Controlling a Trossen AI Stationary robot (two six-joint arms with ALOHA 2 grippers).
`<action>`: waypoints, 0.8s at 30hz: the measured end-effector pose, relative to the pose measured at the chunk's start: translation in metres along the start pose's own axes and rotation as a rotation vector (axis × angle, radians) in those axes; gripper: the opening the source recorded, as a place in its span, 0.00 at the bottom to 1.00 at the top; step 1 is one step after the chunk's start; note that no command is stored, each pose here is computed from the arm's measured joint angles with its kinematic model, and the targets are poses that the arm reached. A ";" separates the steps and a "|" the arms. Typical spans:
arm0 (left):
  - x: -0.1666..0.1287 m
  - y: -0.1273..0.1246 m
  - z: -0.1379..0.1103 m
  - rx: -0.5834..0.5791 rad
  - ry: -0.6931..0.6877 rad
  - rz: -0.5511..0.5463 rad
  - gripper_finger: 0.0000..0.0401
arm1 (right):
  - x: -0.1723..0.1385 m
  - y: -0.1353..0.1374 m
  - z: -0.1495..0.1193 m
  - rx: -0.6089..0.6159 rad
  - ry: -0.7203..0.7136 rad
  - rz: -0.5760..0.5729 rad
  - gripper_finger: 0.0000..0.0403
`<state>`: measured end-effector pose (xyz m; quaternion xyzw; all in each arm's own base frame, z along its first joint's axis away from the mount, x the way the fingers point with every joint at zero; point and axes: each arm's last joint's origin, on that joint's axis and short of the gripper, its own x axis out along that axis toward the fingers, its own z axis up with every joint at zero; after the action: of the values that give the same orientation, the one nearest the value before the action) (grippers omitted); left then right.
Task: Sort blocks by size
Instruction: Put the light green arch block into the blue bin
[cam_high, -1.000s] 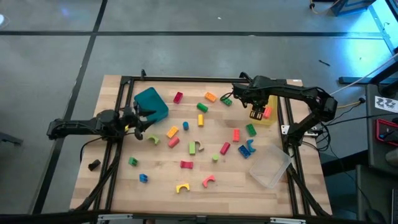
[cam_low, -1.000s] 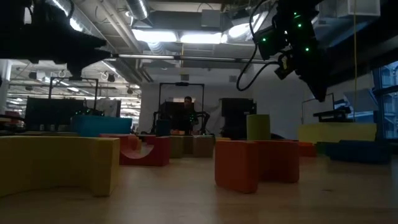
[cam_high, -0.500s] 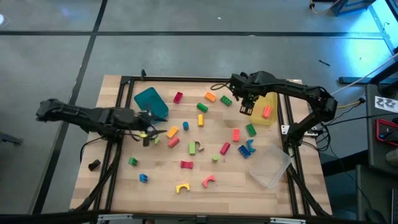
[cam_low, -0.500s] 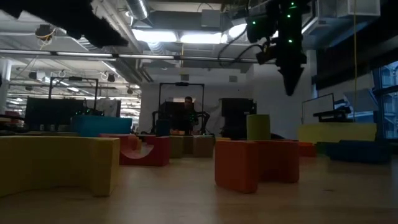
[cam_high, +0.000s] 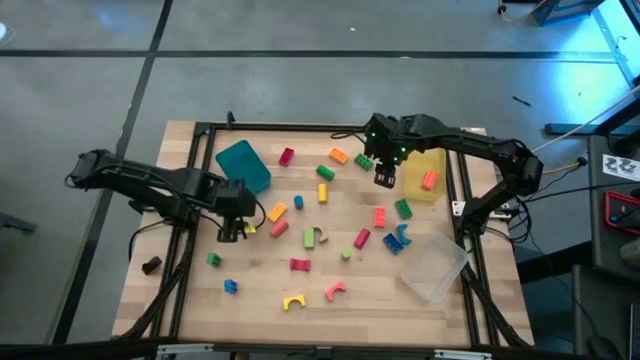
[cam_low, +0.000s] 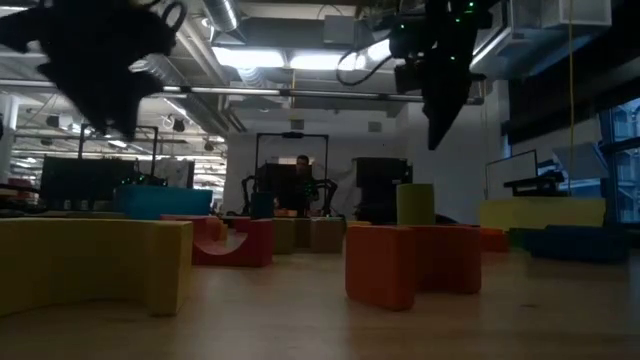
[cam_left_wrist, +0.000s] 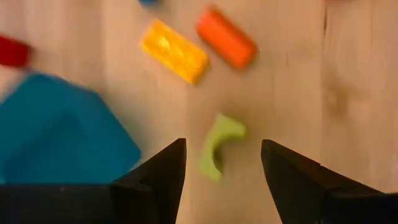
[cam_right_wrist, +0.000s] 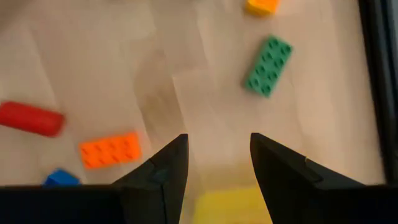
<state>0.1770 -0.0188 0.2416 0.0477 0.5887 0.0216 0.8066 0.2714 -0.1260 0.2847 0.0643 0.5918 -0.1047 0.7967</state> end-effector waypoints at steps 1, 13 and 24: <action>0.004 -0.001 -0.001 0.002 0.024 -0.011 0.48 | 0.000 0.000 0.002 -0.001 -0.019 0.016 0.43; 0.045 -0.006 -0.004 0.096 0.191 -0.016 0.48 | -0.002 0.002 0.017 -0.025 -0.206 0.151 0.43; 0.076 -0.009 0.002 0.112 0.321 0.038 0.48 | -0.005 0.003 0.026 -0.048 -0.312 0.214 0.43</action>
<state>0.2016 -0.0211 0.1695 0.0999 0.7093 0.0113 0.6977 0.2951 -0.1285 0.2967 0.0909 0.4533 -0.0136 0.8866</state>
